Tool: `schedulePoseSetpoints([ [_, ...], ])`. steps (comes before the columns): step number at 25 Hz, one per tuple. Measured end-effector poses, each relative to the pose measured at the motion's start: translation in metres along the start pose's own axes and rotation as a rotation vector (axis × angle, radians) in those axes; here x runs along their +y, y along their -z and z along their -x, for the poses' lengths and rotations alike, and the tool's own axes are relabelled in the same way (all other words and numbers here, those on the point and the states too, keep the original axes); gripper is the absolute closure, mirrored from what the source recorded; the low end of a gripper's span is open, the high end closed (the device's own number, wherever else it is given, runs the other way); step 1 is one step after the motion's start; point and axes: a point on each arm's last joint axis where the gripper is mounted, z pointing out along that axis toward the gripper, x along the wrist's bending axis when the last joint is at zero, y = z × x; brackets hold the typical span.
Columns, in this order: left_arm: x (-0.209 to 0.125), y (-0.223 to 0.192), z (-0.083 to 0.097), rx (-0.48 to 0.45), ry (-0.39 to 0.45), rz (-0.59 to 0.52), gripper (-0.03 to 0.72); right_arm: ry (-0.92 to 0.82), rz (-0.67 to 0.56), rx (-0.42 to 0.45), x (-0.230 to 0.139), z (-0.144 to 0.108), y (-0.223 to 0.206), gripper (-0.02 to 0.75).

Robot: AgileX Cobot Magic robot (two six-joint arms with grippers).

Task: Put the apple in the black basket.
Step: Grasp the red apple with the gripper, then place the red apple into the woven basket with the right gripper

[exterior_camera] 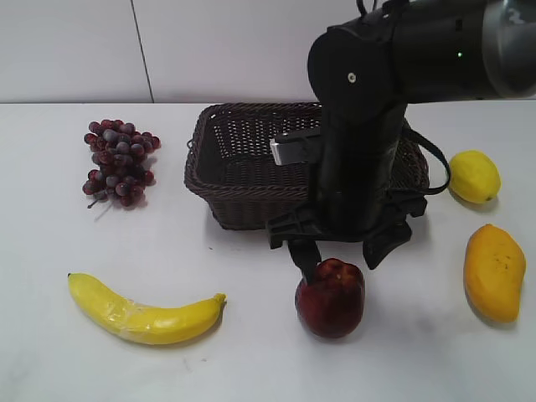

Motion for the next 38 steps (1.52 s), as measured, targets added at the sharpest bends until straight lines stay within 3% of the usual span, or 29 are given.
schedulePoseSetpoints([
  [13,0.0,0.0,0.0,0.0,0.0,0.0,0.35,0.01,-0.061,-0.016,0.002,-0.003,-0.025,0.145],
  [29,0.0,0.0,0.0,0.0,0.0,0.0,0.351,0.043,-0.057,-0.015,0.003,-0.003,-0.024,0.18],
  [38,0.0,0.0,0.0,0.0,0.0,0.0,0.351,0.118,0.016,0.02,-0.007,0.003,0.022,0.186],
])
